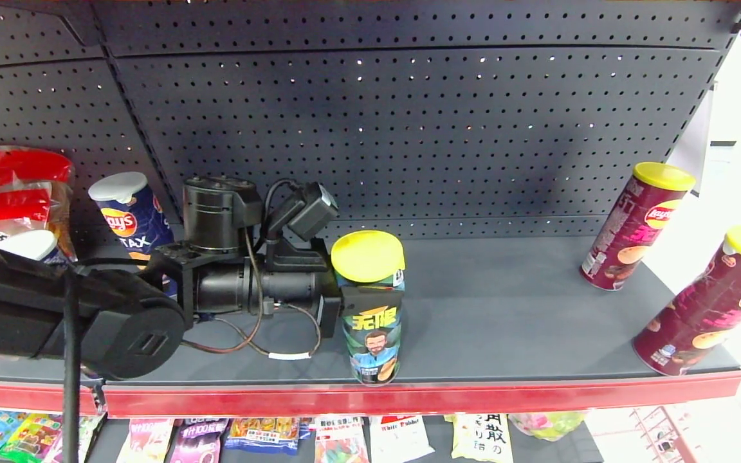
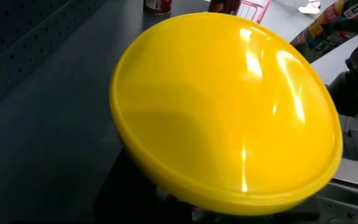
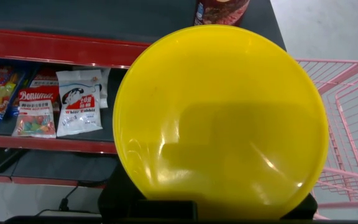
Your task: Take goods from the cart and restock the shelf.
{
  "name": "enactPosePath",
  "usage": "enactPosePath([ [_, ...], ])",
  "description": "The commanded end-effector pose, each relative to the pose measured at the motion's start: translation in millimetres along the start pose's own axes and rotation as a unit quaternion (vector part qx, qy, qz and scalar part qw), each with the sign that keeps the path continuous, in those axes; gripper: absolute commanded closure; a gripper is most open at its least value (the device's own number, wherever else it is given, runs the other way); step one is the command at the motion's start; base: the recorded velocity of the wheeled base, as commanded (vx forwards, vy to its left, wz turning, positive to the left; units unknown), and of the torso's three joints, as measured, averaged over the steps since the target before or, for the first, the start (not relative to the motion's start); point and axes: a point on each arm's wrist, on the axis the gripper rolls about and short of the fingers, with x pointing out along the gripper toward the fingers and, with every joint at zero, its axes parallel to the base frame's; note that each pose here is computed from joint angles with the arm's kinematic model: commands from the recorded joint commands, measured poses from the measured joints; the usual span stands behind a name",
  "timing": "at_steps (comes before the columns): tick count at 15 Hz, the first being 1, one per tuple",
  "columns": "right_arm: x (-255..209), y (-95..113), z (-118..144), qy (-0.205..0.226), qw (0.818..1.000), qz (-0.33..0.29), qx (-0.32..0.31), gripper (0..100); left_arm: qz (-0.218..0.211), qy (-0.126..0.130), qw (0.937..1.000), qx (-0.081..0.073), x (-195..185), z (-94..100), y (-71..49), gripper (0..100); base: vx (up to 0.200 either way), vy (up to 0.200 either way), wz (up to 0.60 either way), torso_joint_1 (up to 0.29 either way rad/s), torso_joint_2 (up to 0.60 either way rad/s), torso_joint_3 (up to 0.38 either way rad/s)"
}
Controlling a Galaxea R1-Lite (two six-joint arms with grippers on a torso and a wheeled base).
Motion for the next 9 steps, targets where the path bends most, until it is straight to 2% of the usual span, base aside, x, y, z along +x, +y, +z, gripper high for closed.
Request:
enactPosePath([
  [1, 0.1, 0.0, 0.2, 0.001, 1.0, 0.0, 0.0, 100, 0.002, 0.002, 1.0, -0.003, -1.0, -1.0, 0.5, 100, 0.0, 0.0, 0.0, 0.0, 0.0, 0.0],
  [6, 0.1, 0.0, 0.2, 0.001, 1.0, 0.0, 0.0, 100, 0.005, 0.008, 0.9999, -0.01, -0.7, -5.6, 0.3, 100, 0.0, 0.0, 0.0, 0.0, 0.0, 0.0],
  [7, 0.1, 0.0, 0.2, 0.001, 1.0, 0.0, 0.0, 100, 0.006, 0.007, 0.9999, -0.007, -0.4, -5.8, 0.6, 0, 0.0, 0.0, 0.0, 0.0, 0.0, 0.0],
  [9, 0.3, 0.1, -0.2, 0.001, 1.0, 0.0, 0.0, 100, 0.006, 0.007, 0.9999, -0.007, -0.1, -5.8, 0.9, 0, 0.0, 0.0, 0.0, 0.0, 0.0, 0.0],
])
